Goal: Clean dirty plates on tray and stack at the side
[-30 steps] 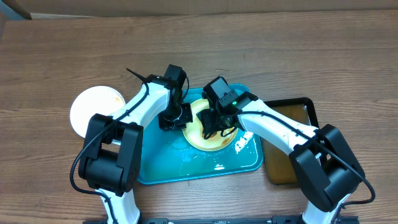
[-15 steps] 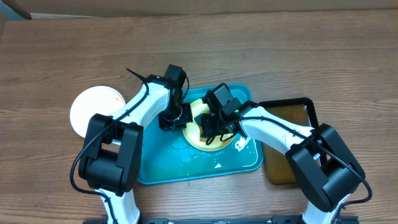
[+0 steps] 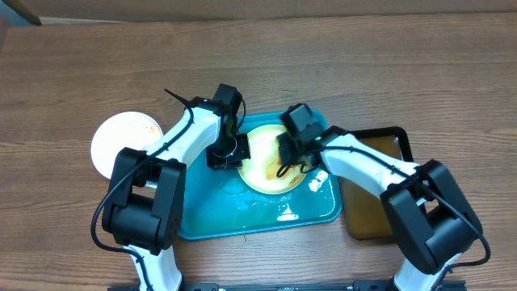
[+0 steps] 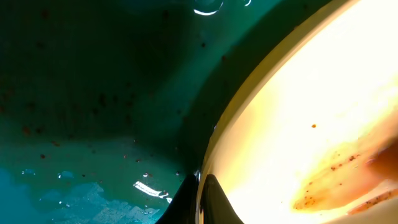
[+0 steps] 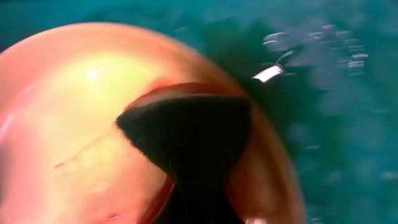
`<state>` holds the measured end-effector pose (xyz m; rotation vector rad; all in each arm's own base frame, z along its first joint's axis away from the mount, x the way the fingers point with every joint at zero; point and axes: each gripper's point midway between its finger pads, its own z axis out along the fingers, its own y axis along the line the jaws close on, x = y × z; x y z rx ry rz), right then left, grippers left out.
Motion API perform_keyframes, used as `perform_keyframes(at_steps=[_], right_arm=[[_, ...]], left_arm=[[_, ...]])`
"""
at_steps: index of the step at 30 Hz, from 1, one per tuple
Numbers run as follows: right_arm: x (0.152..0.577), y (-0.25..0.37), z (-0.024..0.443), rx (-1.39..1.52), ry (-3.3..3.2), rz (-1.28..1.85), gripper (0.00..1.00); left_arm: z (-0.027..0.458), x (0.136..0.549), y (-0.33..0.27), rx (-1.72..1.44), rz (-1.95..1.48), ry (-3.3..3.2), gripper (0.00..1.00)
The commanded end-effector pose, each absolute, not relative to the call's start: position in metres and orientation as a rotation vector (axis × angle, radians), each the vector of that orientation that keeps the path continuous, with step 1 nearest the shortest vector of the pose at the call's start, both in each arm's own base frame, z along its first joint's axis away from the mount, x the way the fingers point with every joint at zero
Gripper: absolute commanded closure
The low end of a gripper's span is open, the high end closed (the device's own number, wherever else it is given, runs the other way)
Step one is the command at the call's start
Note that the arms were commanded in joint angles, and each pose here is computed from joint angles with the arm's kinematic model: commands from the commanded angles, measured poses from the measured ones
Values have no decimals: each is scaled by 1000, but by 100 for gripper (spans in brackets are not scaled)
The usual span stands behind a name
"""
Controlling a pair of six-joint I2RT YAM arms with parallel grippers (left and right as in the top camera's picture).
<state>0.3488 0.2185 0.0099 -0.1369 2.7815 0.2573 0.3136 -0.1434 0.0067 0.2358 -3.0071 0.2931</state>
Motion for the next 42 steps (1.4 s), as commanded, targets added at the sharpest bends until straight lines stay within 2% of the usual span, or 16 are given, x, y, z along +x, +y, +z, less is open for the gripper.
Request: perform_keyframes(at_steps=[1, 8, 13, 25, 32, 37, 42], right_arm=[[359, 180, 10, -33, 2764, 96, 96], [338, 149, 5, -6, 2872, -79, 96], [336, 129, 24, 108, 2875, -239, 96], [352, 132, 96, 179, 2720, -108, 96], [338, 99, 104, 284, 2765, -167, 96], [326, 68, 98, 426, 2850, -173, 96], [322, 49, 90, 475, 2936, -18, 96]], left_arm=[[-3, 305, -131, 250, 204, -2991, 96], [-3, 304, -128, 250, 175, -2992, 96], [-3, 305, -126, 254, 162, -2996, 96], [-4, 304, -118, 287, 98, -3000, 96], [0, 307, -116, 305, 87, -3019, 96], [22, 318, -106, 340, 21, -3112, 96], [65, 331, -95, 363, -25, -3267, 96]])
